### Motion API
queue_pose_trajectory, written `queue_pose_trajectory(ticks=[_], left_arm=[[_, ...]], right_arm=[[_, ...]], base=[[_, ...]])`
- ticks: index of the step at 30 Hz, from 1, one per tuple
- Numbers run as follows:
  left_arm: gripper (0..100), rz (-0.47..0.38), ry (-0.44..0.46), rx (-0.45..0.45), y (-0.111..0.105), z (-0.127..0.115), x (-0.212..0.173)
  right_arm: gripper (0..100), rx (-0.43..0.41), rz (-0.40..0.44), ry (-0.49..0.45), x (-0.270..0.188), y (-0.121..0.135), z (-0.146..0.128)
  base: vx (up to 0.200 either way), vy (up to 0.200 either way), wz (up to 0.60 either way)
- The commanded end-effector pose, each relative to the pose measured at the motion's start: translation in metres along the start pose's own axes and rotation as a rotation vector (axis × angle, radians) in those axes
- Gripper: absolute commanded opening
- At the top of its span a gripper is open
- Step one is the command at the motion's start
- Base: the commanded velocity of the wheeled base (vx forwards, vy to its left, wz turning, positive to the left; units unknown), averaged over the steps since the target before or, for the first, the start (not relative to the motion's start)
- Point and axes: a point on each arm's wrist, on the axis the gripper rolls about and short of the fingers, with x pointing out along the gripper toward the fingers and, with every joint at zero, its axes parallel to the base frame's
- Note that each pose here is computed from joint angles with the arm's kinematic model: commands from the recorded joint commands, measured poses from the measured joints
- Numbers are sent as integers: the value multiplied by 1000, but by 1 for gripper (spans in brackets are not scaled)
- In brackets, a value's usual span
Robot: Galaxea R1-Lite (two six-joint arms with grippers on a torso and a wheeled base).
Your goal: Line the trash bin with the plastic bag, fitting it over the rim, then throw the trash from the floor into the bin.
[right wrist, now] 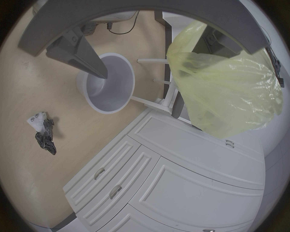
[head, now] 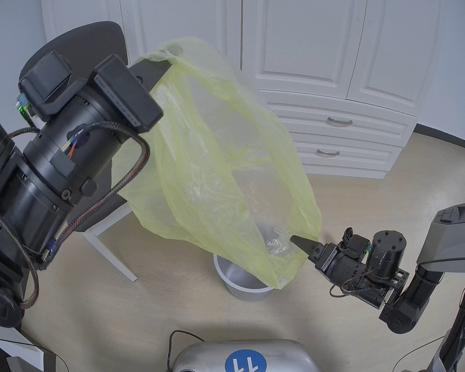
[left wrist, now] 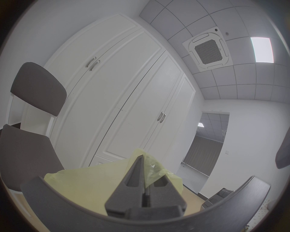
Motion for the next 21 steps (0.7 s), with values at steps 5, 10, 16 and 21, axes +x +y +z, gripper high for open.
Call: queue_pose_trajectory(ticks=[5,10,16,21], left_arm=[[0,-7,7,-4,-2,-2,0],[0,-9,5,-5,-2,-1,0],[0,-15,6,-8,-3,-2,-1],[0,-25,10,-14,-6,-2,-1]], right_arm=[[100,-5,22,0,-1,5,-3],[100,-5,19,-3,0,5,-3],[100,-8,29,14,-1,8,-8],[100,-11,34,36,-1,10,-14]], base=[[0,0,0],[0,0,0],[0,0,0],[0,0,0]])
